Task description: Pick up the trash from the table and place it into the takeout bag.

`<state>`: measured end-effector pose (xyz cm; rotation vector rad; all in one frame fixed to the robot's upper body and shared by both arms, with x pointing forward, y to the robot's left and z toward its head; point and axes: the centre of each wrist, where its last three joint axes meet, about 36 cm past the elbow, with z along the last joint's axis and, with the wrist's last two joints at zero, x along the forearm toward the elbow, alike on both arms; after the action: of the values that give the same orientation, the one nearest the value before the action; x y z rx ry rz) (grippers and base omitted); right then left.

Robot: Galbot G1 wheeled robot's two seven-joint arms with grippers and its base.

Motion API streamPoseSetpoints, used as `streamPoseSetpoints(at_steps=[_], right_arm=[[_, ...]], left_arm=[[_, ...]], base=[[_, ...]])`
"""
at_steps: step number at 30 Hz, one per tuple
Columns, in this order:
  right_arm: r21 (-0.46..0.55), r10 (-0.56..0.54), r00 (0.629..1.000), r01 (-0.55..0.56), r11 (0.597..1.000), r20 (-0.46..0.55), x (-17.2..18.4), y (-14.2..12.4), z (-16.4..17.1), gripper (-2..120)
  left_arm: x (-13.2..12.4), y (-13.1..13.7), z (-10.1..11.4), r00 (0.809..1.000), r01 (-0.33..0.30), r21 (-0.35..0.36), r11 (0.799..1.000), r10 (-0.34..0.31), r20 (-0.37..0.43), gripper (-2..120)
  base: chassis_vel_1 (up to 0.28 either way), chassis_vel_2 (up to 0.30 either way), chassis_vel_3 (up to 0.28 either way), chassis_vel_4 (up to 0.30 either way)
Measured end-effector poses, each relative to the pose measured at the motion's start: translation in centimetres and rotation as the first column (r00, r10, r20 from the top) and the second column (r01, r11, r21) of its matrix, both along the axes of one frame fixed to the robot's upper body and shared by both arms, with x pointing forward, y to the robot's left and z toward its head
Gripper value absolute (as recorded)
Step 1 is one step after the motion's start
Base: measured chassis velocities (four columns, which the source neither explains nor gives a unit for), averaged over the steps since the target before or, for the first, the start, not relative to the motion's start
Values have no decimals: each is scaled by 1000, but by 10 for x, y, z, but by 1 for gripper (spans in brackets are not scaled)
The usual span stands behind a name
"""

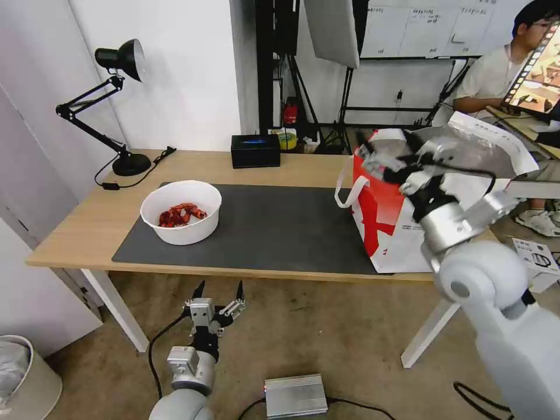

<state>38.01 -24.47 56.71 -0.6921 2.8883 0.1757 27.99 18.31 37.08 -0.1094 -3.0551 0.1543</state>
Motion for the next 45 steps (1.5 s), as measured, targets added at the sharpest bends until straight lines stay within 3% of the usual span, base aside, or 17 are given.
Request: streamPoseSetpoints(at_steps=[8, 11, 25, 33, 45], right_arm=[[-59, 4, 985, -14, 998, -170, -41, 12, -51, 100], [-77, -50, 973, 33, 996, -225, -60, 21, -73, 100], [-176, -220, 899, 163, 971, -380, -107, 29, -114, 100], [-193, -251, 880, 186, 963, -404, -112, 31, -122, 100], [-202, -260, 881, 192, 960, -395, -110, 32, -125, 100]], left_arm=[[2, 3, 0, 1000, -3, 0, 1000, 3, 9, 100], [3, 5, 0, 1000, -3, 4, 1000, 3, 11, 100], [6, 10, -2, 1000, 12, -2, 1000, -12, 8, 100], [6, 9, -4, 1000, 13, -3, 1000, -13, 2, 100], [6, 10, -4, 1000, 13, -1, 1000, -13, 0, 100]], base=[[0, 0, 0, 0], [0, 0, 0, 0], [0, 0, 0, 0], [0, 0, 0, 0], [0, 0, 0, 0]])
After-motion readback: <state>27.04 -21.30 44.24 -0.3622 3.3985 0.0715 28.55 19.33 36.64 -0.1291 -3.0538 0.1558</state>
